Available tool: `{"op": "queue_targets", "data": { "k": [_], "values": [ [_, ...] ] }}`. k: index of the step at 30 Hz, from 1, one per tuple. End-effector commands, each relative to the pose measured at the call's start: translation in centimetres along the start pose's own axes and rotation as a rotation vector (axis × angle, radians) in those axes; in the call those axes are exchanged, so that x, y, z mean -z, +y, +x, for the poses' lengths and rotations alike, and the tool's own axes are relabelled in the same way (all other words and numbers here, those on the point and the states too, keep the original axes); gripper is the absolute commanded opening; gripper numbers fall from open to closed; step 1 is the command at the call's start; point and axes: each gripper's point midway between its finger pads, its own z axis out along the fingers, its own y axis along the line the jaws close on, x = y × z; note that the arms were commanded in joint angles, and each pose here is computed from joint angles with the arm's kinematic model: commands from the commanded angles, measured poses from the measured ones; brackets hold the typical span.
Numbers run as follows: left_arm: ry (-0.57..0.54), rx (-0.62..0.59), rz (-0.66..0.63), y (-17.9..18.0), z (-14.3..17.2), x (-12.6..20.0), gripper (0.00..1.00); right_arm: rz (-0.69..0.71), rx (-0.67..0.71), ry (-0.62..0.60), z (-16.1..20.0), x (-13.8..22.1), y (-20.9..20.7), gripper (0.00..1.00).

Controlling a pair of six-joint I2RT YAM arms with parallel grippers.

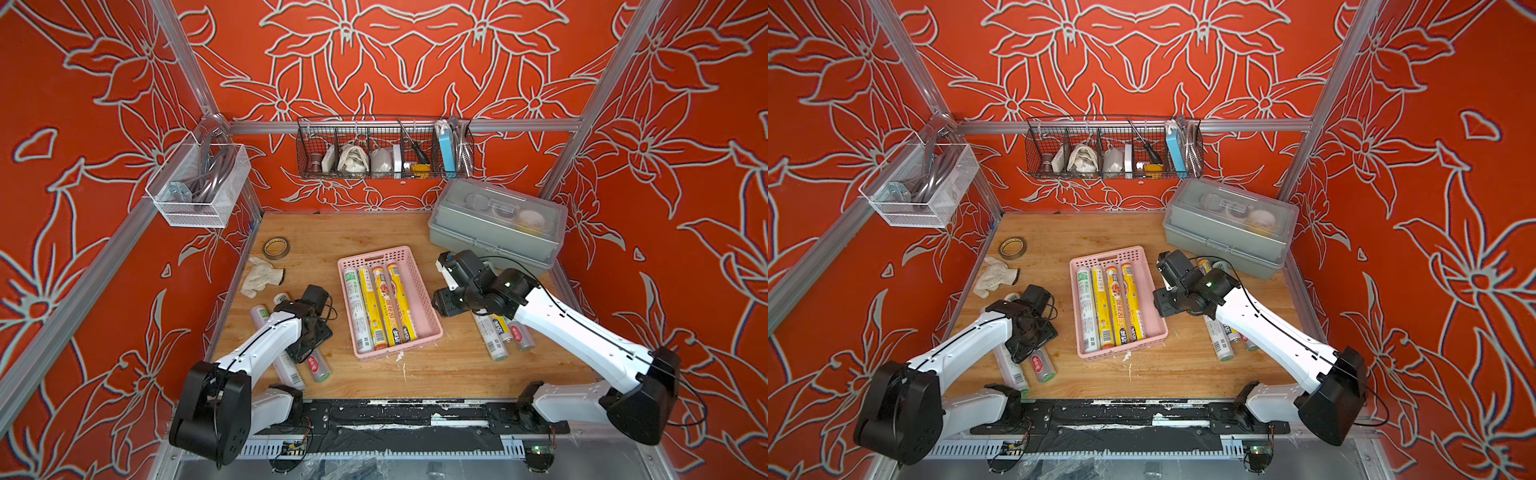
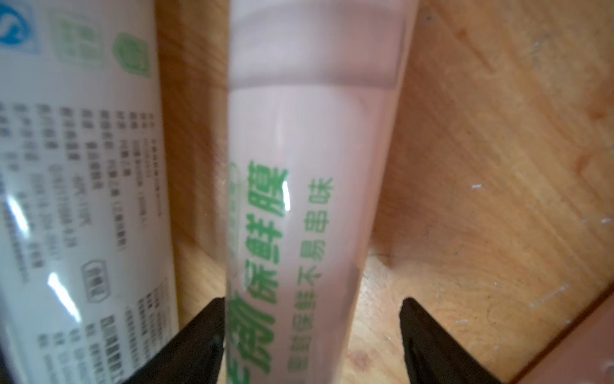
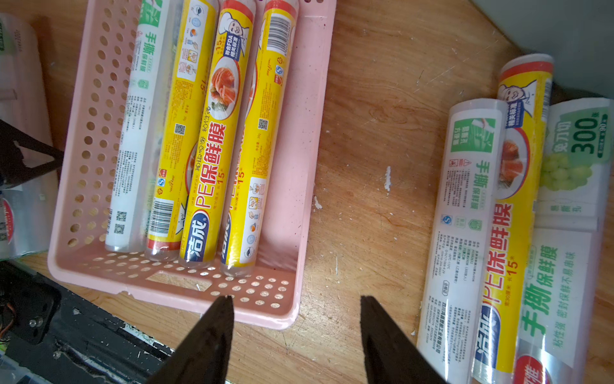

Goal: Put the plastic wrap into the basket
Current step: Pick up the plastic wrap from the center of the board.

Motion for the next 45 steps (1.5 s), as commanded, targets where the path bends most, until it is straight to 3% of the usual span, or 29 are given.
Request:
{"op": "queue_targets", "data": {
  "k": [1, 18, 28, 30, 33, 39, 45],
  "values": [
    [-0.010, -0.013, 0.019, -0.6, -0.4, -0.4, 0.81, 0.003, 0.007, 0.016, 0.5, -0.2, -0.3, 0.61],
    [-0.033, 0.006, 0.009, -0.4, -1.2, -2.1, 0.74, -0.004, 0.004, 0.029, 0.9, -0.5, -0.4, 0.61],
    [-0.044, -0.037, 0.061, -1.5, -1.6, -2.4, 0.59, -0.004, 0.003, 0.031, 1.0, -0.4, -0.4, 0.61],
    [-0.054, -0.038, 0.081, -1.7, -1.7, -2.1, 0.51, -0.004, 0.002, 0.029, 0.9, -0.4, -0.4, 0.61],
    [-0.066, -0.041, 0.115, -2.0, -1.8, -1.3, 0.38, -0.003, 0.001, 0.031, 0.9, -0.5, -0.5, 0.61],
    [-0.130, -0.053, 0.166, -2.4, -3.2, 2.9, 0.35, 0.001, 0.003, 0.035, 1.0, -0.5, -0.5, 0.61],
    [-0.231, -0.069, 0.232, -3.2, -5.0, 9.7, 0.34, 0.006, 0.003, 0.029, 1.1, -0.4, -0.7, 0.61]
  ]
}}
